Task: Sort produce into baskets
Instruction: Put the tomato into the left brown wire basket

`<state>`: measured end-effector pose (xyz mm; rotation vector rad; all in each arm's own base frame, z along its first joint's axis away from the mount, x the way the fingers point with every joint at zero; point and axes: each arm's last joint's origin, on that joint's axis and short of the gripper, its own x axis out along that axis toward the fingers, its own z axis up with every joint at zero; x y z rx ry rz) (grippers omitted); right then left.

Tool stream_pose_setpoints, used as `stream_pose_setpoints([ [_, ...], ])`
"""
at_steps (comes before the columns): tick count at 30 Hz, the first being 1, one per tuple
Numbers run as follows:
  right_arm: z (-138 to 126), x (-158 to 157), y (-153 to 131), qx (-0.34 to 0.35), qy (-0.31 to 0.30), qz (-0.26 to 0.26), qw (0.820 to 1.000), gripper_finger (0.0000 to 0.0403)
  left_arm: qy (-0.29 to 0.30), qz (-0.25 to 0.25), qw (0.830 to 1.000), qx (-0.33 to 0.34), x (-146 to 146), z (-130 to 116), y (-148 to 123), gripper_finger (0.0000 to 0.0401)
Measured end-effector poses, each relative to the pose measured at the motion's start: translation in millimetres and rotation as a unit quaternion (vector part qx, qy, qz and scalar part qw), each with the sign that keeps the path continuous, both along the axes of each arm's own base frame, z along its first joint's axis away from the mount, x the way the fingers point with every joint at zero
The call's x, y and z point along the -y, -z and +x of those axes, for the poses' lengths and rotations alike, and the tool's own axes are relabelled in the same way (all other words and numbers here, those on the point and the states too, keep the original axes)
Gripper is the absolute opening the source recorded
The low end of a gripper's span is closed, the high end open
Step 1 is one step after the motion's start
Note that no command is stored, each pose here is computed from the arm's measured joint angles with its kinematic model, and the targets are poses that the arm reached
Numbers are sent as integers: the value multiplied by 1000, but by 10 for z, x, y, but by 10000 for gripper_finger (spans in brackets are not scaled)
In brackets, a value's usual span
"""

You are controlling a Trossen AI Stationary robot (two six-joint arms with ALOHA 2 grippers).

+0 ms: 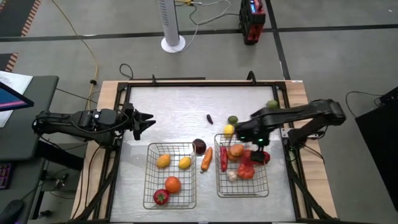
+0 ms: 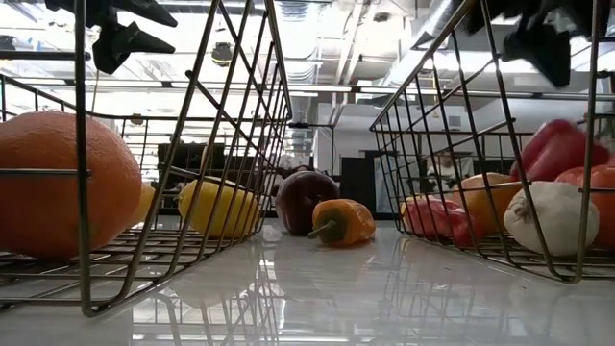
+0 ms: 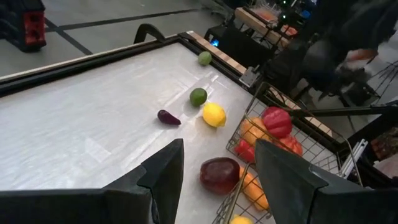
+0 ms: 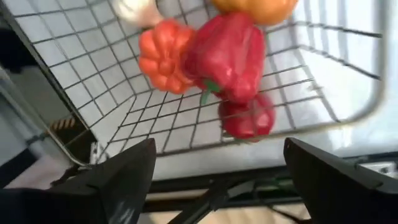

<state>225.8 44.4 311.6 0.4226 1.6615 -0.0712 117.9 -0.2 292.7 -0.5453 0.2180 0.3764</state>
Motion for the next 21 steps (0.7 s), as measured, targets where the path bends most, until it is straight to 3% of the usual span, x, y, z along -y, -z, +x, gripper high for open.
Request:
stream_pose_setpoints([
  [6, -414, -42, -101, 96, 34, -19, 995, 376, 0, -2, 1000, -8, 0, -5, 16, 183],
  [11, -740, -120, 158, 54, 44, -36, 997, 376, -1, -10, 1000, -6, 1, -5, 16, 183],
  [15, -930, -174, 347, 28, 38, -56, 997, 376, 12, -40, 999, 0, 14, -2, 17, 183],
  [21, -1019, -262, 673, 84, 3, -47, 995, 376, -8, -125, 992, 24, 18, 0, 15, 183],
])
